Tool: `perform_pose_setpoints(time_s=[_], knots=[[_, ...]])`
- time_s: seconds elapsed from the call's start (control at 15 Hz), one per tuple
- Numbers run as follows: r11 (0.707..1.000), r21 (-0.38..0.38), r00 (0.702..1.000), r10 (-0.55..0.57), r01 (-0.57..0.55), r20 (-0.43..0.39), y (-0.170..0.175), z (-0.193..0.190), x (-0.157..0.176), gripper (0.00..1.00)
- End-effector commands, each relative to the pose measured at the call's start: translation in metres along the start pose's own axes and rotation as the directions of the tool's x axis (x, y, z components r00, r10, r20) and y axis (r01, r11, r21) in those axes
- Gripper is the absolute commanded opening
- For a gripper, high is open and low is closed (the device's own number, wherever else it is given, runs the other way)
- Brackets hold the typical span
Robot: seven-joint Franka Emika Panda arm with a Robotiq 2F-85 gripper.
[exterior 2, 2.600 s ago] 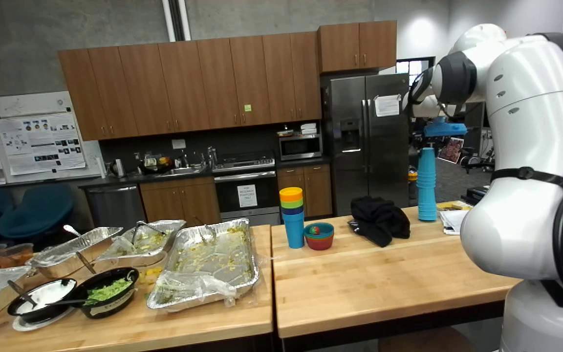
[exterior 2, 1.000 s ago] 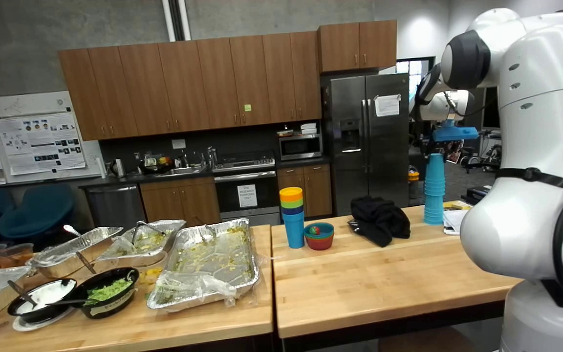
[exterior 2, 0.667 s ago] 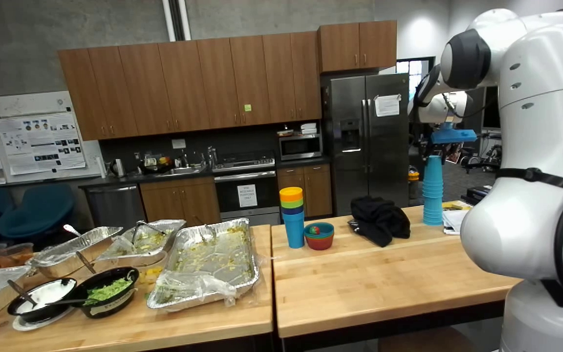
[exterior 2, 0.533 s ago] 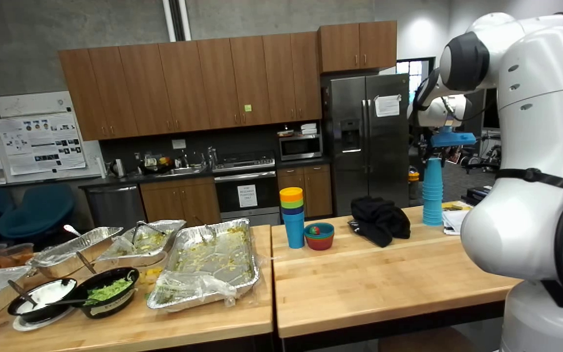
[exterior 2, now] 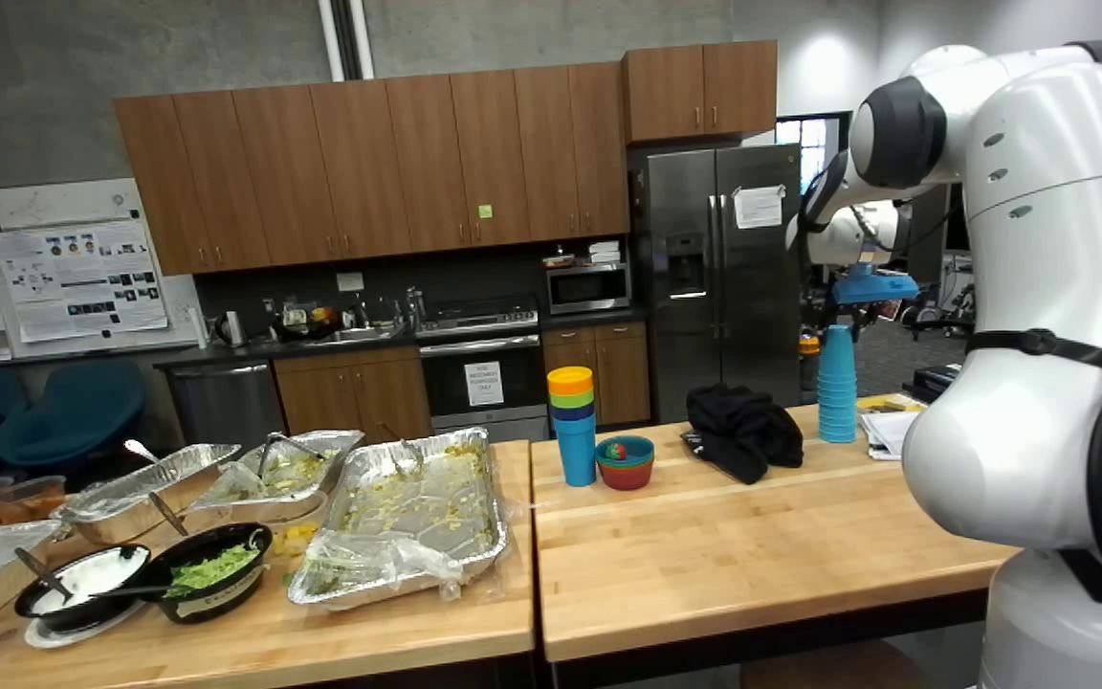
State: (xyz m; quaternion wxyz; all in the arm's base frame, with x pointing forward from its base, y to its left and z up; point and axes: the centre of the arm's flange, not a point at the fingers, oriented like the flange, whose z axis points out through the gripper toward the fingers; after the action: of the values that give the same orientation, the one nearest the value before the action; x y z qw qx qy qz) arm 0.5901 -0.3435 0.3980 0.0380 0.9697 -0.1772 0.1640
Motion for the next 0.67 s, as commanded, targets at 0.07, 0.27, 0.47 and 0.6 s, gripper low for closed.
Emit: perform_pose_setpoints(time_s=[0.07,0.27,0.47,0.6], knots=[[1.0,-0.001,1.0,0.001,-0.001,0.023,-0.02,-0.008,-0.026,0.39],[1.0,0.008,0.999,0.021,-0.021,0.037,-0.038,-0.006,-0.055,0.39],[0.999,0.015,0.999,0.04,-0.041,0.018,-0.057,-0.002,-0.086,0.39],[0.998,0.015,0.998,0.057,-0.057,0.001,-0.068,-0.004,-0.107,0.39]])
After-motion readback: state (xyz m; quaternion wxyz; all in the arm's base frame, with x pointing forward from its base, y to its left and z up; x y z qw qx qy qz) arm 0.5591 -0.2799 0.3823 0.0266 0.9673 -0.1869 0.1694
